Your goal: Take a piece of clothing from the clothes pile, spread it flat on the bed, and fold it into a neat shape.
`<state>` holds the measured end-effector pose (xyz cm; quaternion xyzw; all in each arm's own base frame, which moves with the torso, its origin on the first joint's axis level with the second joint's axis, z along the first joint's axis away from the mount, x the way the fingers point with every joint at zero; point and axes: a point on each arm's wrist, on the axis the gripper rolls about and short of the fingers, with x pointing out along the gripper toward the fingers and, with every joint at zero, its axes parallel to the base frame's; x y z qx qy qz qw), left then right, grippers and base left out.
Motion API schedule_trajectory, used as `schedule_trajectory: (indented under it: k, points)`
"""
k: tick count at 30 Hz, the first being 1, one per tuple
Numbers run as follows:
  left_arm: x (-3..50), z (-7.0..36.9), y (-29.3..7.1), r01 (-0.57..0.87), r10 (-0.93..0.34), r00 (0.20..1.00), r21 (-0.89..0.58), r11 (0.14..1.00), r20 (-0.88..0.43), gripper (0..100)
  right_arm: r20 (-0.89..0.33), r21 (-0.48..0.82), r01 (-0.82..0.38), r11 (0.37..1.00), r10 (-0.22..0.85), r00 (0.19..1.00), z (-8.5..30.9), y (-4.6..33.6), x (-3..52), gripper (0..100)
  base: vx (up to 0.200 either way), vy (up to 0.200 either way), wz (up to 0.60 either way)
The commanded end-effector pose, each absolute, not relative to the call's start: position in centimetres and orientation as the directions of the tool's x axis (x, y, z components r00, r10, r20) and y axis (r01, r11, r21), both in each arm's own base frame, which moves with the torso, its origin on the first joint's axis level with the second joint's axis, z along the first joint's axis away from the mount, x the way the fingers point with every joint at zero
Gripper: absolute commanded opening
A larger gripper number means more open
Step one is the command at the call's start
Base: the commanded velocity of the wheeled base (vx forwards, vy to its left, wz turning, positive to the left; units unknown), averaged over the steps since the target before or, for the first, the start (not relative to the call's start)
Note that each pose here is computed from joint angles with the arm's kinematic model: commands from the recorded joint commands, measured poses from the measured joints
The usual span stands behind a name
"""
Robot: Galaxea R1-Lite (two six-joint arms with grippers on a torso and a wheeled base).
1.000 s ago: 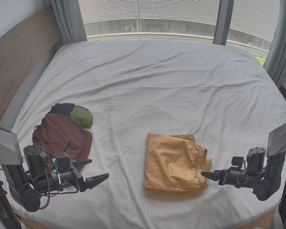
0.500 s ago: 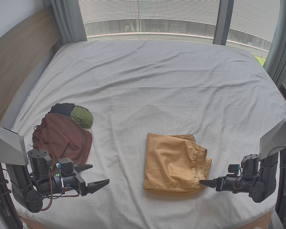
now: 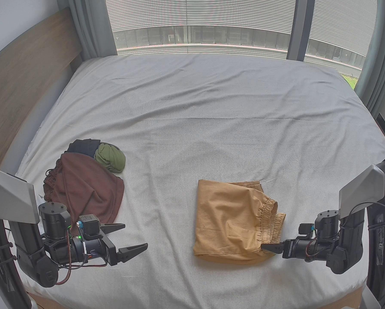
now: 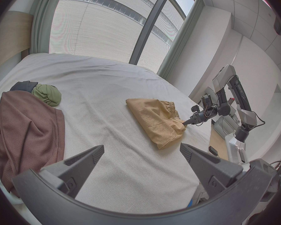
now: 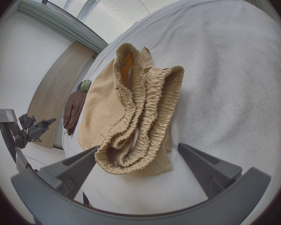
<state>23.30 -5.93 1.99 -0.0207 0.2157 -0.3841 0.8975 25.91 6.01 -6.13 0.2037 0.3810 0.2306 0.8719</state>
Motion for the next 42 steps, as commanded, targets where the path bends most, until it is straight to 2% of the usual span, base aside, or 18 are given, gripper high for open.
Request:
schedule_trajectory:
  k: [1, 18, 32, 42]
  points:
    - [23.3, 1.9, -5.9, 0.68, -0.698, 0.61, -0.204, 0.704, -0.374, 100, -0.559, 0.564, -0.245, 0.788, 0.583, 0.59, -6.5, 7.2, 26.3, 100, 0.0, 0.0, 0.0]
    - [23.1, 1.8, -6.0, 0.682, -0.701, 0.604, -0.209, 0.701, -0.379, 100, -0.498, 0.63, -0.253, 0.735, 0.631, 0.595, -4.8, 7.7, 26.8, 100, 0.0, 0.0, 0.0]
    - [23.0, 1.7, -5.9, 0.679, -0.699, 0.602, -0.214, 0.703, -0.386, 100, -0.515, 0.64, -0.253, 0.726, 0.649, 0.559, -6.5, 9.1, 27.2, 100, 0.0, 0.0, 0.0]
    - [22.9, 1.7, -5.9, 0.678, -0.699, 0.6, -0.216, 0.703, -0.391, 100, -0.506, 0.644, -0.236, 0.728, 0.636, 0.582, -7.1, 9.8, 28.0, 100, 0.0, 0.0, 0.0]
